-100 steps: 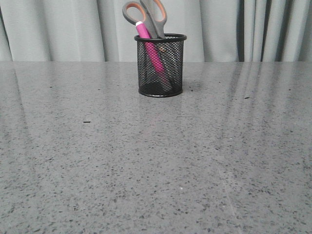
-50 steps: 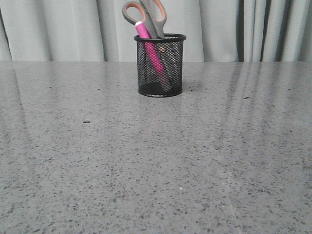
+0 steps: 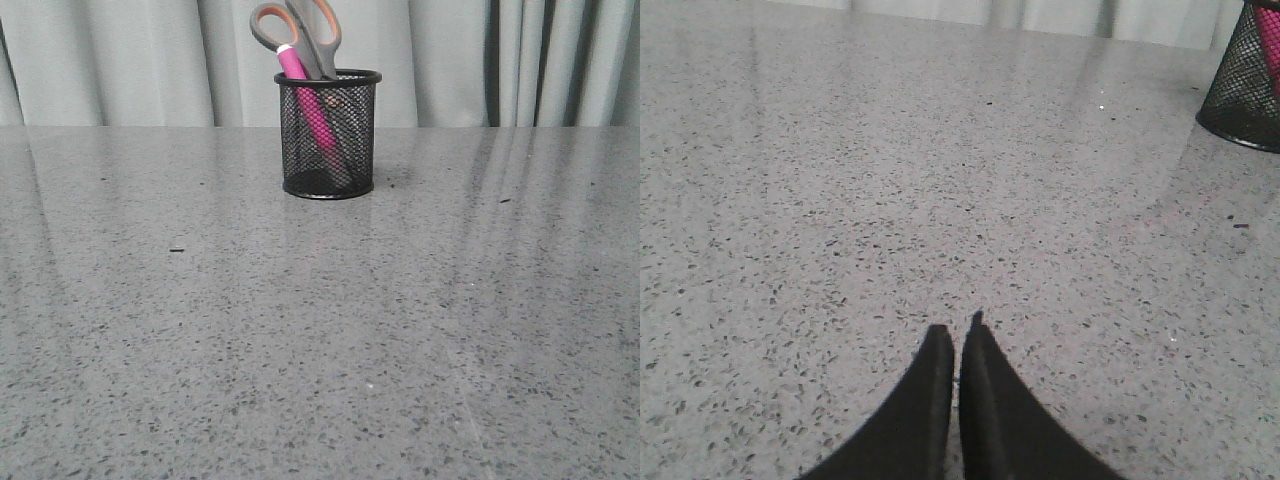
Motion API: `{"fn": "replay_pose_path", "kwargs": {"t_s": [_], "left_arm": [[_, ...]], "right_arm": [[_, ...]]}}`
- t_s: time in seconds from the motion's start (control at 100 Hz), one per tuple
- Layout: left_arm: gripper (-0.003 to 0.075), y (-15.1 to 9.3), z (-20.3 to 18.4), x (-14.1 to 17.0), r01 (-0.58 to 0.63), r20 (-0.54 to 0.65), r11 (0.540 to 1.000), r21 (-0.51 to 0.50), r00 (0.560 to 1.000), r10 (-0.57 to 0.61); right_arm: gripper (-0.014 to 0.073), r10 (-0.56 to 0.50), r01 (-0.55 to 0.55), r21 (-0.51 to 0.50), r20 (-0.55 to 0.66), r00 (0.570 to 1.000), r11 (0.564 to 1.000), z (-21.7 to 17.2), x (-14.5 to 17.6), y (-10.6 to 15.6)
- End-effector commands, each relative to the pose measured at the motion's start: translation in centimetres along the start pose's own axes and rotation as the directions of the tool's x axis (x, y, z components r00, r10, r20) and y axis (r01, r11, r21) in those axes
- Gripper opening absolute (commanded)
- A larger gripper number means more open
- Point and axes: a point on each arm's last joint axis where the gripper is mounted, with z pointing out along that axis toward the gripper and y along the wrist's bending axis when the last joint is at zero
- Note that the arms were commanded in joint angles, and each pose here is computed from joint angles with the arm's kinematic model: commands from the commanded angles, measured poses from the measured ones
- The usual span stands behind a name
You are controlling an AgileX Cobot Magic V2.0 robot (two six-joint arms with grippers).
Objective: Put pen and scissors into bin
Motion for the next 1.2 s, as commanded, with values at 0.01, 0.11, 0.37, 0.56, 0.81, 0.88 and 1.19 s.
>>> {"fn": "replay_pose_path", "kwargs": {"t_s": [0.01, 0.11, 0.37, 0.56, 0.81, 0.88, 1.19], "left_arm": [[-0.0020, 0.1, 0.0, 0.1, 0.027, 0.062, 1.000, -0.004, 0.998, -0.026], [-0.0020, 0.1, 0.0, 0.1, 0.027, 0.062, 1.000, -0.004, 0.998, -0.026], [-0.0020, 0.1, 0.0, 0.1, 0.027, 0.062, 1.000, -0.004, 0.998, -0.026], [-0.0020, 0.1, 0.0, 0.1, 0.027, 0.062, 1.000, -0.004, 0.998, -0.026], [-0.0020, 0.1, 0.0, 0.1, 0.028, 0.061, 1.000, -0.003, 0.998, -0.028], [-0.0020, 0.1, 0.0, 0.1, 0.028, 0.061, 1.000, -0.003, 0.998, -0.028], [-0.0020, 0.1, 0.0, 0.1, 0.028, 0.061, 1.000, -0.003, 0.998, -0.028]], "right_arm": [[-0.0066, 0.021, -0.021, 0.004, 0.042, 0.999, 1.000, 0.1, -0.1, 0.0], [-0.0066, 0.165, -0.162, 0.063, -0.041, 0.985, 0.985, 0.1, 2.4, 0.1], [-0.0066, 0.270, -0.224, 0.289, -0.129, 0.954, 0.931, -1.9, 8.5, 0.5], [-0.0066, 0.352, -0.238, 0.415, -0.223, 0.909, 0.878, -4.0, 9.9, 0.6], [-0.0066, 0.375, -0.250, 0.456, -0.206, 0.904, 0.854, -4.4, 10.0, 0.6], [-0.0066, 0.412, -0.294, 0.453, -0.186, 0.892, 0.841, -4.3, 10.0, 0.7], [-0.0066, 0.412, -0.294, 0.453, -0.186, 0.892, 0.841, -4.3, 10.0, 0.7]]}}
